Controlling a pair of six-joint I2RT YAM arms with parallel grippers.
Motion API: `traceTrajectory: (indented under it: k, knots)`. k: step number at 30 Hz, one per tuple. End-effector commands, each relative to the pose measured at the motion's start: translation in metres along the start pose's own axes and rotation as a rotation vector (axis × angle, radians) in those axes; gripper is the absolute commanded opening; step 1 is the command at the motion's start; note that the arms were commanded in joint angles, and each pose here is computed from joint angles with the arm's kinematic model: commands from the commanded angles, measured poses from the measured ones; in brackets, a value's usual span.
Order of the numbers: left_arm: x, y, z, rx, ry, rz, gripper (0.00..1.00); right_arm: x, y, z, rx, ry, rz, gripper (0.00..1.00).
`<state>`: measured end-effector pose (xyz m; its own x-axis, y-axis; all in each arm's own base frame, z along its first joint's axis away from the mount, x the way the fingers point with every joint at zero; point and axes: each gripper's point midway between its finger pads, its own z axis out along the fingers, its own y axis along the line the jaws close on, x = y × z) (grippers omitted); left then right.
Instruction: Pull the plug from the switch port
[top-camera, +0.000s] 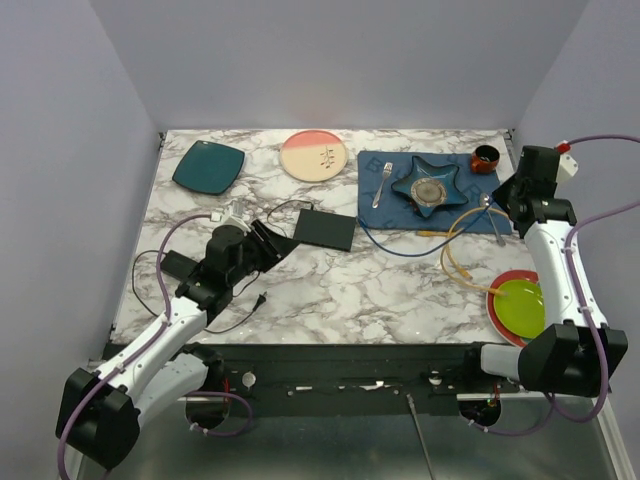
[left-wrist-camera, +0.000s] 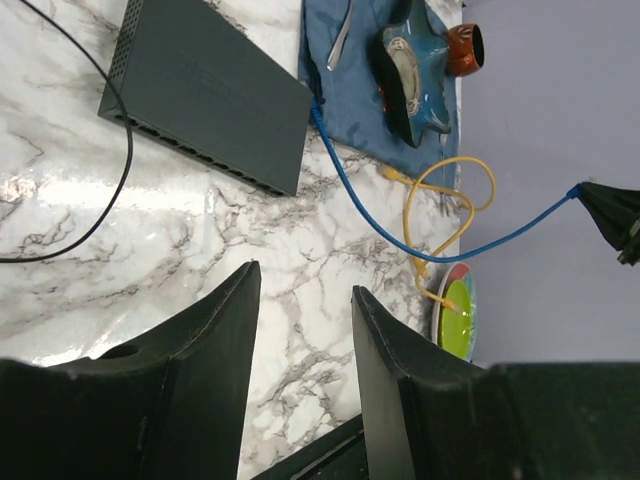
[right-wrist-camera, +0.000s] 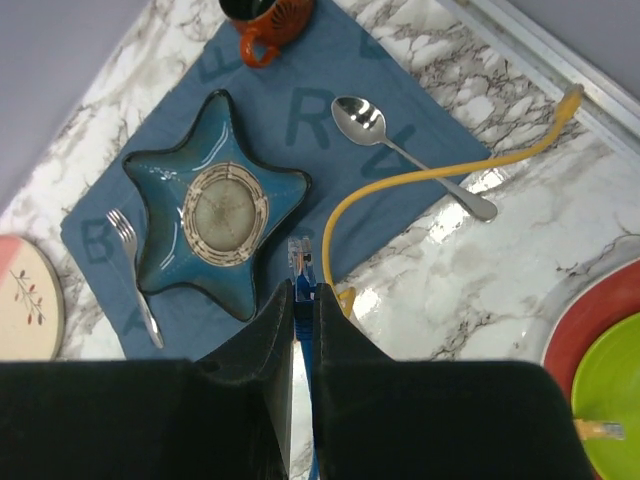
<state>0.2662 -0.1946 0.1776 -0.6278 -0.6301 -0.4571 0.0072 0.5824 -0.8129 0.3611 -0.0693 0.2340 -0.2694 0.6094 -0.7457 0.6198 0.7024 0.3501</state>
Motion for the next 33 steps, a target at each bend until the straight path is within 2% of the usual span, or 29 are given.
traceTrajectory:
  k: [1, 2, 3, 4, 5, 7, 8, 9, 12, 14, 17, 18, 19, 21, 22, 25, 27, 28, 29, 32, 33]
  knots:
    - [0.009, 0.006, -0.006, 0.011, 0.026, -0.001, 0.50, -0.001, -0.003, 0.000, -0.003, -0.023, -0.016, 0.01]
    - [0.012, 0.009, -0.006, 0.004, 0.030, -0.003, 0.50, 0.003, -0.006, 0.001, 0.001, -0.018, -0.021, 0.10]
    - [0.014, 0.011, -0.005, 0.000, 0.036, -0.006, 0.51, 0.010, -0.009, 0.003, 0.007, -0.004, -0.027, 0.35]
    - [0.013, 0.009, -0.004, 0.013, 0.035, -0.006, 0.51, 0.010, -0.008, -0.002, -0.006, -0.004, -0.013, 0.48]
    - [0.014, 0.010, -0.003, 0.012, 0.036, -0.007, 0.51, 0.016, -0.003, -0.007, -0.044, 0.022, 0.003, 0.54]
    - [0.016, 0.012, -0.001, 0.006, 0.049, -0.008, 0.50, 0.023, 0.006, -0.016, -0.132, 0.030, 0.024, 0.62]
    - [0.016, 0.012, 0.000, 0.007, 0.048, -0.008, 0.50, 0.014, 0.026, -0.036, -0.250, -0.002, 0.071, 0.65]
    - [0.016, 0.012, 0.000, 0.006, 0.047, -0.008, 0.50, 0.016, 0.033, -0.043, -0.293, -0.002, 0.087, 0.70]
    - [0.017, 0.014, 0.002, -0.003, 0.049, -0.010, 0.50, 0.028, 0.071, -0.064, -0.431, 0.022, 0.028, 0.71]
    - [0.017, 0.017, 0.005, -0.015, 0.050, -0.016, 0.51, 0.044, 0.106, -0.080, -0.529, 0.075, -0.068, 0.69]
    - [0.022, 0.025, 0.011, -0.045, 0.068, -0.031, 0.50, 0.094, 0.150, -0.075, -0.648, 0.255, -0.187, 0.49]
    - [0.023, 0.026, 0.012, -0.052, 0.074, -0.029, 0.50, 0.106, 0.159, -0.072, -0.661, 0.293, -0.213, 0.29]
    - [0.025, 0.030, 0.015, -0.068, 0.080, -0.031, 0.50, 0.131, 0.164, -0.054, -0.637, 0.362, -0.246, 0.19]
    - [0.025, 0.039, 0.017, -0.108, 0.074, -0.028, 0.49, 0.152, 0.186, -0.056, -0.680, 0.412, -0.303, 0.08]
    - [0.027, 0.043, 0.017, -0.126, 0.074, -0.023, 0.49, 0.172, 0.189, -0.043, -0.660, 0.458, -0.330, 0.06]
    - [0.025, 0.055, 0.019, -0.173, 0.052, 0.000, 0.49, 0.192, 0.215, -0.044, -0.712, 0.470, -0.383, 0.00]
    - [0.026, 0.064, 0.022, -0.218, 0.058, 0.007, 0.49, 0.221, 0.228, -0.033, -0.719, 0.529, -0.422, 0.00]
    - [0.025, 0.066, 0.025, -0.229, 0.058, 0.009, 0.48, 0.216, 0.247, -0.036, -0.755, 0.515, -0.424, 0.00]
    - [0.026, 0.068, 0.030, -0.244, 0.067, 0.006, 0.47, 0.241, 0.246, -0.023, -0.715, 0.568, -0.458, 0.00]
    - [0.030, 0.074, 0.040, -0.278, 0.092, -0.004, 0.42, 0.246, 0.271, -0.016, -0.728, 0.575, -0.472, 0.00]
    - [0.031, 0.075, 0.042, -0.282, 0.097, -0.008, 0.41, 0.264, 0.270, -0.002, -0.704, 0.615, -0.482, 0.00]
